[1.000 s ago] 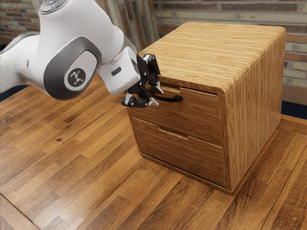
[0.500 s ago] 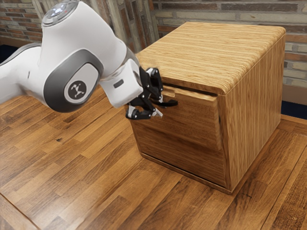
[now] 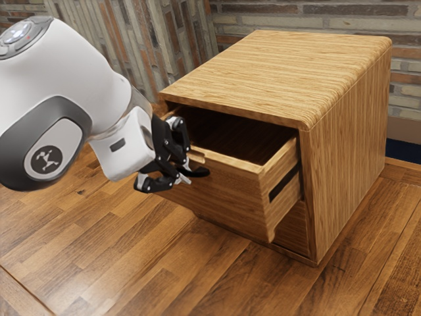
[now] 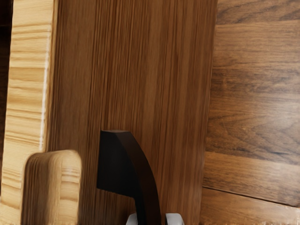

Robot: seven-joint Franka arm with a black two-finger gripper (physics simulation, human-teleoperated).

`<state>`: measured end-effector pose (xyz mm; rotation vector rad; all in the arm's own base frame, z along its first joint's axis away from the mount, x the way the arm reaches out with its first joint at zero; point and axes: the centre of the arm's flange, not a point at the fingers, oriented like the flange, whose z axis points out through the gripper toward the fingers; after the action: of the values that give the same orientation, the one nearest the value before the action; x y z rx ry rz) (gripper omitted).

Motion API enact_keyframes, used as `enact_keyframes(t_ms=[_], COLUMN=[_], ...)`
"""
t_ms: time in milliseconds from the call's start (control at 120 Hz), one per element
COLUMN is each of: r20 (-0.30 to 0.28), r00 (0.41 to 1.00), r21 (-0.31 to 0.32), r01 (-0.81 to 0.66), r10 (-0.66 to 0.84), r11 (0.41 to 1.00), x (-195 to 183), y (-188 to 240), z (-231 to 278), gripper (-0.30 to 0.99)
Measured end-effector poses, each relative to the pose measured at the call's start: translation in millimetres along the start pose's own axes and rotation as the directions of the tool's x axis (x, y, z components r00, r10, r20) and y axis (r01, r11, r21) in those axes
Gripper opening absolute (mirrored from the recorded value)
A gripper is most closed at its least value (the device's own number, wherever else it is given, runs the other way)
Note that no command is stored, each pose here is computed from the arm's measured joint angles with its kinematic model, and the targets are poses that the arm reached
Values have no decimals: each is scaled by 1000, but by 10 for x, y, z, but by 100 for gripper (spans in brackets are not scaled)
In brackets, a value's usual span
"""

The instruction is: Pull the drawer handle with one arm to open the drawer

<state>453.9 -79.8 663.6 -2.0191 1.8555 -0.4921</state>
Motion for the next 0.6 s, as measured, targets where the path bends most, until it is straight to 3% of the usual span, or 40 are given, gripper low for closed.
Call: enact_keyframes(t_ms=[233, 450, 600], r20=[19, 40, 46], r00=[999, 998, 998], r21=[-27, -28, -36], r01=[27, 44, 52], r10=[-27, -43, -50], r11=[999, 999, 998], x=[-115, -169, -148], y=[228, 462, 560], z=[-108, -252, -347], gripper=[3, -8, 0])
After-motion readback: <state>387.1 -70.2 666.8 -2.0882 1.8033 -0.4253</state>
